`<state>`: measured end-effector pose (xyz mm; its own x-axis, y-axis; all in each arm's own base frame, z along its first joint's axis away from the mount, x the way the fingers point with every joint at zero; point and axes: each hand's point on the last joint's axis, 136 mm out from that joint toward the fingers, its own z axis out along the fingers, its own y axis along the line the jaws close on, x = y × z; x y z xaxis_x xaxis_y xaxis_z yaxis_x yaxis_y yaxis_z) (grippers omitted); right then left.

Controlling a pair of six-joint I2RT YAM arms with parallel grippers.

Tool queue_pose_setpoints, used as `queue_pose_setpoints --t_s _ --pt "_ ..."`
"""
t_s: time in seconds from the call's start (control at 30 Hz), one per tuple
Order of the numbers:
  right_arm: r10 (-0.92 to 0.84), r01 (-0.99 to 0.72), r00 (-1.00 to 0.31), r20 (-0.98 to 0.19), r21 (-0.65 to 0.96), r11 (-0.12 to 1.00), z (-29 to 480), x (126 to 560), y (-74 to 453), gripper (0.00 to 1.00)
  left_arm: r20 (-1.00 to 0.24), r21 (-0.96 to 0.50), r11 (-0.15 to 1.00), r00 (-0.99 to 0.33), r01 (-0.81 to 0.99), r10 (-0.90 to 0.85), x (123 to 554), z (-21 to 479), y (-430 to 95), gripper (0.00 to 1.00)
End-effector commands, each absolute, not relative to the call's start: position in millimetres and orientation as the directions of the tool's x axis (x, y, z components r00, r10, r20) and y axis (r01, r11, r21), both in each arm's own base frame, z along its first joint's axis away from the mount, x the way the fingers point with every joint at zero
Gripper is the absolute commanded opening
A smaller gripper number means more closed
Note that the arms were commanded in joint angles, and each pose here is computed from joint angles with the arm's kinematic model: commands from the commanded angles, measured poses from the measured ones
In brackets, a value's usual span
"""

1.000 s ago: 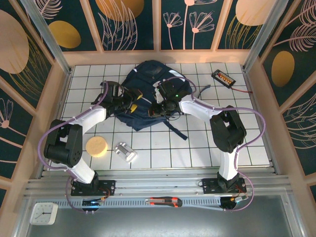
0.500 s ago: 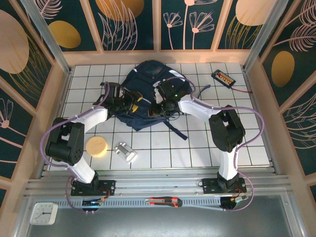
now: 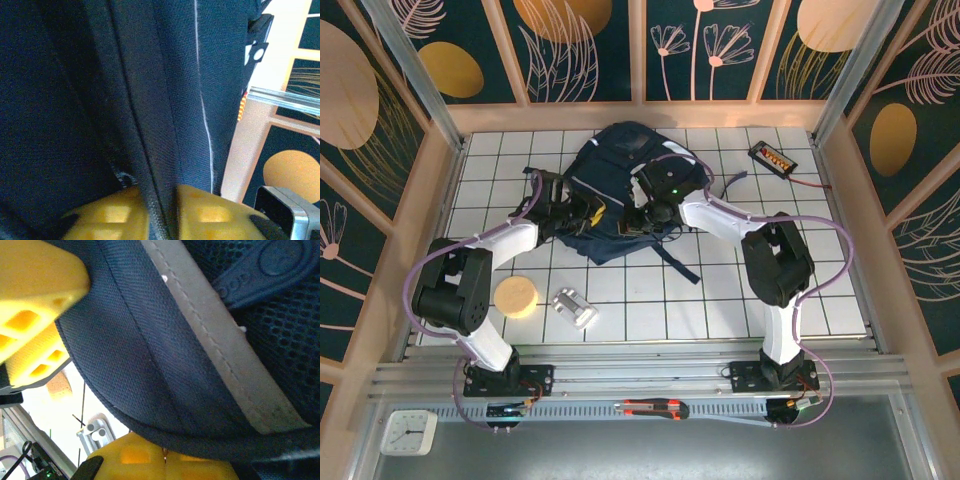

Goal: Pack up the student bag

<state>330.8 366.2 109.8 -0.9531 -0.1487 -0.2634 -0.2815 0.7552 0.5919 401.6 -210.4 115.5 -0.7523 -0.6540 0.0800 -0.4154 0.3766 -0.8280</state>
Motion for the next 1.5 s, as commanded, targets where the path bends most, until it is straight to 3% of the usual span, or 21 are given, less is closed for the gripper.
queue_pose_setpoints --t_s 0.0,0.2,0.43,0.7,1.13,1.47 --pt "-0.159 -0.315 -0.942 -0.297 0.609 0.728 122 335 382 0.0 0.106 -0.857 0.349 -0.79 -0.381 -0.603 397 123 -229 0.13" --pt "-0.159 -0.312 -0.943 -0.292 0.611 0.728 121 335 383 0.0 0.1 -0.866 0.345 -0.801 -0.362 -0.59 398 125 -231 0.0" --pt "-0.16 -0.31 -0.944 -0.289 0.607 0.731 121 335 384 0.0 0.05 -0.873 0.362 -0.798 -0.327 -0.601 398 132 -226 0.0" --pt "-0.155 -0.308 -0.944 -0.292 0.604 0.735 121 336 383 0.0 0.101 -0.888 0.3 -0.785 -0.348 -0.611 395 127 -228 0.0" --pt "-0.179 -0.327 -0.937 -0.301 0.566 0.757 118 336 375 0.0 -0.024 -0.814 0.507 -0.857 -0.282 -0.515 407 123 -228 0.0" --pt "-0.179 -0.323 -0.937 -0.301 0.542 0.776 114 342 357 0.0 -0.067 -0.803 0.534 -0.85 -0.265 -0.523 410 122 -216 0.0"
